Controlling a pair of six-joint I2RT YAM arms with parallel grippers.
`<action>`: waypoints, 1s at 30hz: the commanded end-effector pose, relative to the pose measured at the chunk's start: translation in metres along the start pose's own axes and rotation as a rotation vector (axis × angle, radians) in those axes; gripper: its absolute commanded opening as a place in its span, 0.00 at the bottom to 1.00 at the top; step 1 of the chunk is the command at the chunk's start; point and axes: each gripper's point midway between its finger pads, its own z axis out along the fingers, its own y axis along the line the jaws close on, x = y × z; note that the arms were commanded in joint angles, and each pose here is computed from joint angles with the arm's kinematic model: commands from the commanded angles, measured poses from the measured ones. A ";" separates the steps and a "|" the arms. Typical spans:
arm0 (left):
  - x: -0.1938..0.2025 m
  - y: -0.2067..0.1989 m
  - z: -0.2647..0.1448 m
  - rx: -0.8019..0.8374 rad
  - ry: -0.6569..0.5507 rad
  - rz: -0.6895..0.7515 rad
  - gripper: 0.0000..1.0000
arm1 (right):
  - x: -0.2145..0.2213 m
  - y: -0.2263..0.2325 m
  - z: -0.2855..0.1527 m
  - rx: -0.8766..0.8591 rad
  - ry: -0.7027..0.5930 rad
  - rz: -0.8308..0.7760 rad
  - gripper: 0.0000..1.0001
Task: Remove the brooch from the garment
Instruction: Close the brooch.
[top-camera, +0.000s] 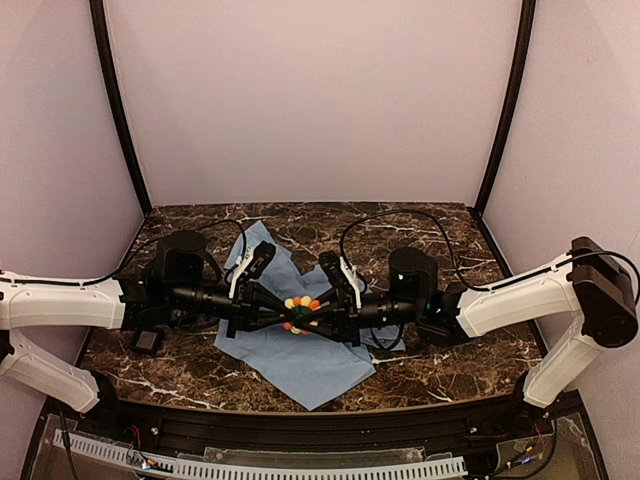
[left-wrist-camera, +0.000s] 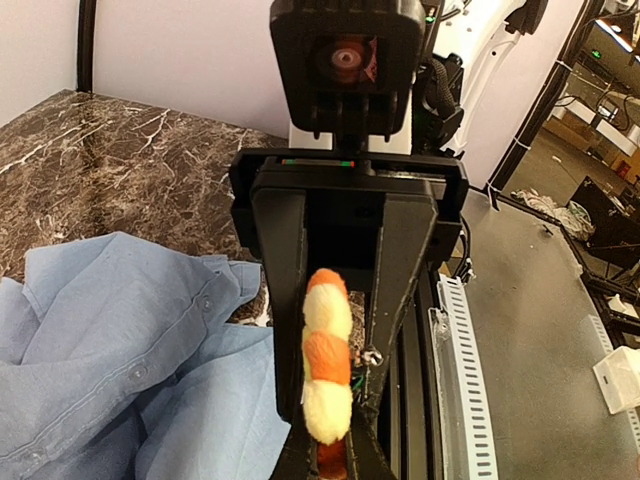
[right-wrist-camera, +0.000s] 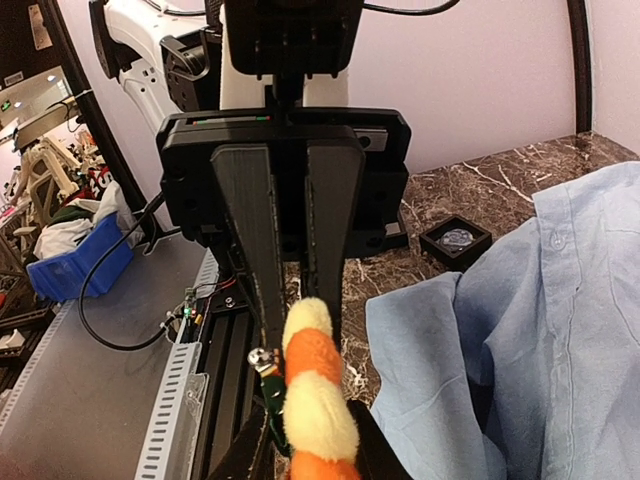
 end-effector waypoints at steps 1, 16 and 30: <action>-0.003 -0.021 0.001 0.090 -0.004 0.012 0.01 | -0.014 -0.017 -0.011 0.109 -0.070 -0.023 0.23; -0.004 -0.020 0.000 0.079 -0.010 0.014 0.01 | -0.018 -0.012 -0.019 0.111 -0.109 -0.031 0.21; -0.003 -0.021 0.001 0.090 -0.005 0.015 0.01 | -0.015 -0.015 -0.011 0.098 -0.075 -0.006 0.18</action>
